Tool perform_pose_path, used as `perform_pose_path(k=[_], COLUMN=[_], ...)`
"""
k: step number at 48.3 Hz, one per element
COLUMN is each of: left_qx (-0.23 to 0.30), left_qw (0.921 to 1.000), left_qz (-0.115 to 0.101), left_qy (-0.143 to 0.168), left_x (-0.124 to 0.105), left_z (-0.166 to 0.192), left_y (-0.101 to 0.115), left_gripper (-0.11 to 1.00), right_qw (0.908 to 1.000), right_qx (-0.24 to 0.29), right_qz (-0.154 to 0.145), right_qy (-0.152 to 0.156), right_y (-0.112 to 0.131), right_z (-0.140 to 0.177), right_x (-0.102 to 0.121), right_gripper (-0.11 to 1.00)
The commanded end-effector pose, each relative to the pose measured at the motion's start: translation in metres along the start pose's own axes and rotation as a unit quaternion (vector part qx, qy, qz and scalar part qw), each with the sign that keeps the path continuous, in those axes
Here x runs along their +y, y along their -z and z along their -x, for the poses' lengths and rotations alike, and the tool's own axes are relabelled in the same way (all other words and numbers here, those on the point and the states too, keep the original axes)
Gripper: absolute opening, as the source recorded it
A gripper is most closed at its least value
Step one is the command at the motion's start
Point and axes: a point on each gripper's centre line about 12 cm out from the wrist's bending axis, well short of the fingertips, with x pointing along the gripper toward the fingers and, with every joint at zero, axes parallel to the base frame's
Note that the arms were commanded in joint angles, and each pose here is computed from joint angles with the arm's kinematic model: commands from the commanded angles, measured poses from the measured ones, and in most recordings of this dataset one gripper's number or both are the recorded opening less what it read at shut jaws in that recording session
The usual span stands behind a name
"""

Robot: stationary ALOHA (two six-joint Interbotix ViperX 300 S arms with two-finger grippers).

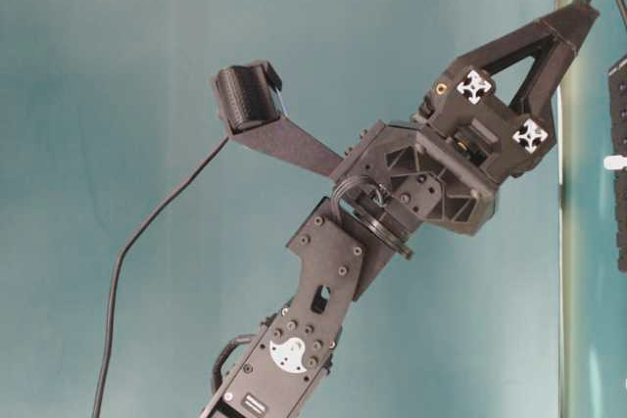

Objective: Pass the USB cable through three rings with both arms.

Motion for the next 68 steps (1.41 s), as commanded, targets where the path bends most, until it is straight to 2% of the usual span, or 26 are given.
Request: perform_pose_path(k=[1,8,22,30,39,46,58,68], left_qx=[-0.019,-0.019,-0.019,-0.019,-0.018,-0.018,-0.018,-0.018], left_qw=[0.9998,0.9998,0.9998,0.9998,0.9998,0.9998,0.9998,0.9998], left_qz=[-0.004,-0.005,-0.005,-0.005,-0.005,-0.005,-0.005,-0.005], left_qy=[0.004,0.005,0.005,0.005,0.005,0.005,0.005,0.005], left_x=[-0.005,-0.006,-0.006,-0.006,-0.006,-0.006,-0.006,-0.006], left_z=[0.008,0.008,0.008,0.009,0.008,0.008,0.008,0.008], left_y=[-0.014,-0.014,-0.014,-0.014,-0.013,-0.013,-0.013,-0.013], left_gripper=[0.23,0.23,0.23,0.23,0.23,0.23,0.23,0.23], right_qw=[0.9995,0.9987,0.9989,0.9995,0.9996,0.9996,0.9996,0.9996], right_qx=[-0.024,-0.038,-0.033,-0.012,-0.010,-0.012,-0.009,-0.010], right_qz=[-0.016,-0.031,-0.030,-0.027,-0.023,-0.023,-0.022,-0.022], right_qy=[-0.008,-0.014,-0.013,-0.010,-0.011,-0.012,-0.011,-0.012], right_y=[-0.010,-0.012,-0.012,-0.006,-0.008,-0.009,-0.008,-0.008], right_z=[-0.001,-0.004,-0.005,-0.010,-0.013,-0.013,-0.013,-0.013], right_x=[0.002,0.004,0.004,0.005,0.007,0.008,0.007,0.008], right_gripper=[0.81,0.75,0.74,0.73,0.69,0.58,0.29,0.10])
